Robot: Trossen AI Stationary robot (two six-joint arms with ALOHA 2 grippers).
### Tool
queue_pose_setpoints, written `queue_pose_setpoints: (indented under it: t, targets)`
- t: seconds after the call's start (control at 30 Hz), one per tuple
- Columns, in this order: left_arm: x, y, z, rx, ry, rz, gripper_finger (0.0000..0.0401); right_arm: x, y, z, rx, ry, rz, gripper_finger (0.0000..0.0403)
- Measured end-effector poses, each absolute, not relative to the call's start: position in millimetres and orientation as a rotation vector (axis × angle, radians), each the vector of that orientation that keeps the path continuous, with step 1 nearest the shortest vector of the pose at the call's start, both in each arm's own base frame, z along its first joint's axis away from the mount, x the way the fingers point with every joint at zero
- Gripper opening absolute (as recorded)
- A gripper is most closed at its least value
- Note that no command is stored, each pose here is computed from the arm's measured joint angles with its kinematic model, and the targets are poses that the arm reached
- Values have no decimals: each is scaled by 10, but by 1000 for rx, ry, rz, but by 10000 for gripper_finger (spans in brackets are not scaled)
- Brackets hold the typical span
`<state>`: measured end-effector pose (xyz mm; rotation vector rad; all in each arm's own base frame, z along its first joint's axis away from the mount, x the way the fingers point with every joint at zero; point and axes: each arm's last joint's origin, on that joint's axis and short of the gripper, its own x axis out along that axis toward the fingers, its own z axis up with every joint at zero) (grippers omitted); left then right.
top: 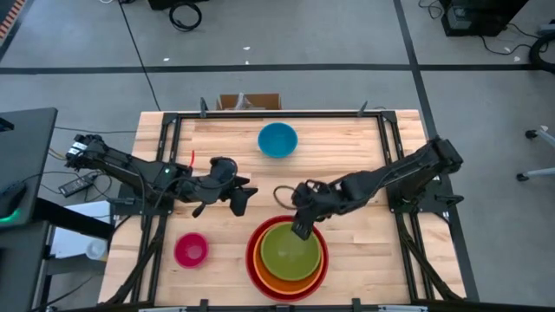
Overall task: Nest bowls inside each other
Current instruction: Stack the green bowl on top of the orange bowl, then stack the blue bowl on top of the green bowl
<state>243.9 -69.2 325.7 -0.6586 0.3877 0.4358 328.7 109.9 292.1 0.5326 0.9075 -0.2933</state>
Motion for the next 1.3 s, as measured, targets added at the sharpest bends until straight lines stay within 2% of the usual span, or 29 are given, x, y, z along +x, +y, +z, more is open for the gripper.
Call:
queue_pose_setpoints:
  t: [0.2,0.67,0.83,1.1,1.3]
  targets:
    - [2436,-689,3254,-661,390,439,243,3257,913,3005,506,877,-354,183]
    - [2415,-620,3216,-629,442,466,243,3484,1160,2319,465,1198,-254,170]
    - [2401,-615,3198,-611,464,475,243,3435,1186,2465,480,1139,-239,170]
    - [2388,-634,3172,-648,526,427,243,3366,923,2787,513,980,-341,170]
    - [2249,-778,3054,-717,795,299,242,3463,749,2881,490,895,-278,170]
